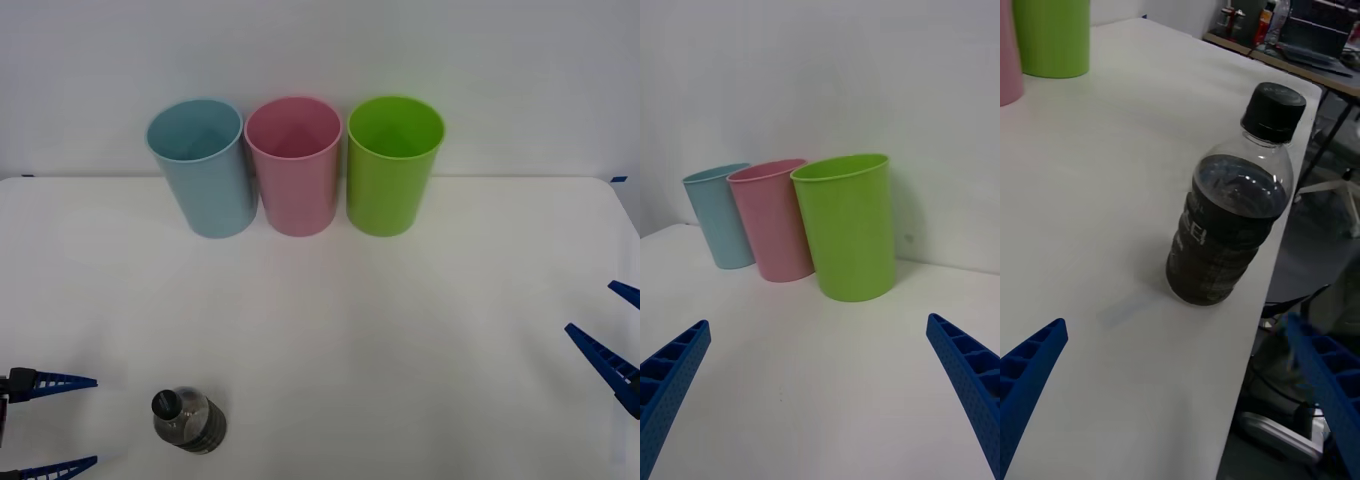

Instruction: Grasp the object on the table and drop it into the matching bin: aluminum can to the light blue bin, PET bottle to the pink bin.

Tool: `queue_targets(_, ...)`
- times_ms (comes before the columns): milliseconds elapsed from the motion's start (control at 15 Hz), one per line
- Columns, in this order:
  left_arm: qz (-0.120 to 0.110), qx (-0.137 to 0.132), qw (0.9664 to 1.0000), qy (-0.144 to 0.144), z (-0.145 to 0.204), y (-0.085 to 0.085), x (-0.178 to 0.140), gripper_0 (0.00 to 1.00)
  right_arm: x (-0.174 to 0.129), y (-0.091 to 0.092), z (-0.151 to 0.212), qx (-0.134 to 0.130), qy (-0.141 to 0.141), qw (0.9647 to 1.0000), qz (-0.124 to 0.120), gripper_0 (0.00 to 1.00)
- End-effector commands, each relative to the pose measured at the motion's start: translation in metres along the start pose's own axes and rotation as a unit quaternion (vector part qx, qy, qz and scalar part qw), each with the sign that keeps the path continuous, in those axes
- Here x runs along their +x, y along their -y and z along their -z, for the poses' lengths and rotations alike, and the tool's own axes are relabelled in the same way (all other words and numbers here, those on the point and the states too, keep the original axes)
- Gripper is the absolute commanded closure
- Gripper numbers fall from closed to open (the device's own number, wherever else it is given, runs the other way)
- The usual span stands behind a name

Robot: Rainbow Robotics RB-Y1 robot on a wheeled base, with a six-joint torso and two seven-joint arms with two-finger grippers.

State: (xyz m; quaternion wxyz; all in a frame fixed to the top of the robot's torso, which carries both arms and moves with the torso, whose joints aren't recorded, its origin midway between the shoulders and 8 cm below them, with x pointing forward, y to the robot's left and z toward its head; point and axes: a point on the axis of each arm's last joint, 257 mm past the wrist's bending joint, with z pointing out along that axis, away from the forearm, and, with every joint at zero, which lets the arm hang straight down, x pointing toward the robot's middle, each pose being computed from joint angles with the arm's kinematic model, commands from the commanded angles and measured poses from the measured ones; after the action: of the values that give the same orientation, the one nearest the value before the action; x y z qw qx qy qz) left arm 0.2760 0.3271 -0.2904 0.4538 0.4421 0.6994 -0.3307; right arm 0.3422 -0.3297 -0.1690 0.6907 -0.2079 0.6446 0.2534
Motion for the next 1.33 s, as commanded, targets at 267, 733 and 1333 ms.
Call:
queue_targets(267,-0.011,0.026,0.999,0.033,-0.025,0.004,0.007,0.0,0.0,0.0,0.0,0.0,0.0,1.0,0.0,0.0)
queue_targets(733,-0.015,0.042,0.9972,0.059,-0.052,0.016,0.013,0.0,0.0,0.0,0.0,0.0,0.0,1.0,0.0,0.0)
queue_targets(1333,-0.001,0.029,0.9908,0.132,-0.106,0.029,0.002,0.0,0.0,0.0,0.0,0.0,0.0,1.0,0.0,0.0)
